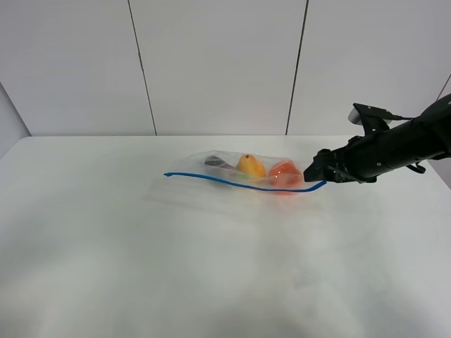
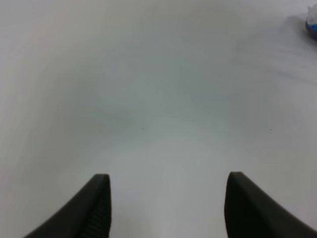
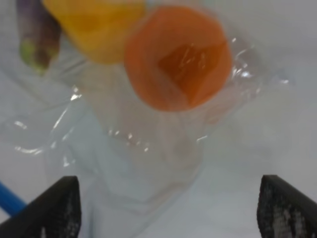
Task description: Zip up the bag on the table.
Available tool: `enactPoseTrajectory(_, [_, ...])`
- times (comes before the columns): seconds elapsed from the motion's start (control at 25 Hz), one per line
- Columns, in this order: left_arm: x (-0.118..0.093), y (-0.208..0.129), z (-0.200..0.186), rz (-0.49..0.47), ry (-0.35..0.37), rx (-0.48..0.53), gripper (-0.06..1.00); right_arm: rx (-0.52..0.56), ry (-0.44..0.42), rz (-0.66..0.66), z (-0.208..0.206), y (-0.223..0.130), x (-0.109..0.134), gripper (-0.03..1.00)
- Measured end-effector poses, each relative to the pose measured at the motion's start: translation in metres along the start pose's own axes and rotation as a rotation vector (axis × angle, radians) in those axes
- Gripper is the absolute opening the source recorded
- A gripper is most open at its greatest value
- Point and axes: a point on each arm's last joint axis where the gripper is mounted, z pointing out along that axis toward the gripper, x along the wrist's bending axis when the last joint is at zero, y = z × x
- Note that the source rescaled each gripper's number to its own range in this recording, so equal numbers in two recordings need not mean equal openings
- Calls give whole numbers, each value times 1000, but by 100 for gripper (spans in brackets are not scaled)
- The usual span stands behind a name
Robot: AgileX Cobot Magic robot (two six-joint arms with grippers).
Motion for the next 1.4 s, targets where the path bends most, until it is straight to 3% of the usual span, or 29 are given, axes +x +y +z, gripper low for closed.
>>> enactPoseTrajectory(0.44, [0,0,0,0,0,-1,56,47,-136,-261,-1,-3,-13,95])
enactPoseTrajectory(0.6, [0,0,0,0,0,-1,56,34,-192,-294,-1,-1,-17,95])
enactPoseTrajectory(0.88, [0,0,0,0,0,-4,56,-38,-304,-186,-7,5,-34,95])
enactPoseTrajectory(1.4, [0,0,0,0,0,-4,56,-65,-434,31,-32,-2,-92,95])
